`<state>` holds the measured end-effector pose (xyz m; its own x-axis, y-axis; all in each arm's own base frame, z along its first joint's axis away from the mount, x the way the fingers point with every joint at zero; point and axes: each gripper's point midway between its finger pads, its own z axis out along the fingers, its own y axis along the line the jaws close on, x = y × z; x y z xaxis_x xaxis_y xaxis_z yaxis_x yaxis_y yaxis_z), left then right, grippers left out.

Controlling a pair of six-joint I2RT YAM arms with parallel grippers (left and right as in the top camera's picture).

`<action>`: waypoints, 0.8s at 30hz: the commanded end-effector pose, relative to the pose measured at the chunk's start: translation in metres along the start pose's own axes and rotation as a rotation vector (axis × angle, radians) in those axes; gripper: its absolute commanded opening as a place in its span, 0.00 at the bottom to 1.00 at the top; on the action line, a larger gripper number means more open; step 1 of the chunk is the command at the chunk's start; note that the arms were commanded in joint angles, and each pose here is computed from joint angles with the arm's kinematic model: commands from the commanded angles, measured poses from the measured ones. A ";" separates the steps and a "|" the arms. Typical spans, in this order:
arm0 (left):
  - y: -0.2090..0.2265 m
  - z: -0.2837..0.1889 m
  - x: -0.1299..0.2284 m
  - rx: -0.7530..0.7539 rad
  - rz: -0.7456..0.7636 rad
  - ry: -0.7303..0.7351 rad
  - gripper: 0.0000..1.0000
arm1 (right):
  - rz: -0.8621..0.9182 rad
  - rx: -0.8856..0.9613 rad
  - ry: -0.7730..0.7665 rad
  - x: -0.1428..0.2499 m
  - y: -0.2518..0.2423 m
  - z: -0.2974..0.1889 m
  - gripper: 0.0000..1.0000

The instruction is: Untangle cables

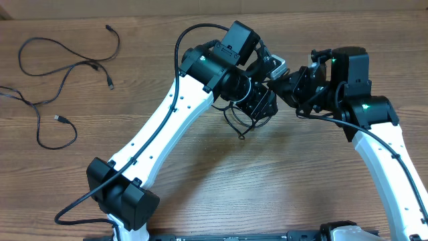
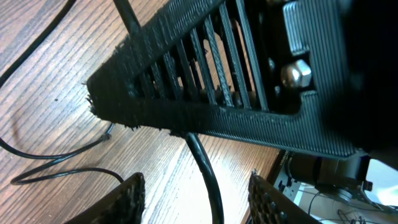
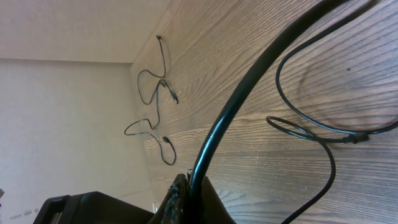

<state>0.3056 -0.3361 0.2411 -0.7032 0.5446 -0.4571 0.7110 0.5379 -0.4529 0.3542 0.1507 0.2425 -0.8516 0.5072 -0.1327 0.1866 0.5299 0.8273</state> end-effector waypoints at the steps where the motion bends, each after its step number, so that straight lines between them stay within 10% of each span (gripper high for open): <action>1: 0.000 0.004 0.000 -0.002 -0.010 0.004 0.51 | -0.010 -0.019 0.003 -0.001 0.007 -0.001 0.04; 9: 0.000 0.004 0.000 -0.002 -0.035 0.003 0.38 | -0.010 -0.019 0.003 -0.001 0.007 -0.001 0.04; 16: 0.000 0.004 -0.003 -0.002 -0.029 -0.008 0.04 | -0.010 -0.018 0.002 -0.001 0.007 -0.001 0.04; 24: 0.000 0.004 -0.004 -0.002 -0.045 -0.011 0.04 | -0.012 -0.018 0.002 -0.001 0.007 -0.001 0.11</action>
<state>0.3089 -0.3384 0.2431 -0.7272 0.5145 -0.4543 0.6863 0.5565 -0.4683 0.3535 0.1516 0.2429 -0.8543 0.5034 -0.1294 0.1847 0.5268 0.8297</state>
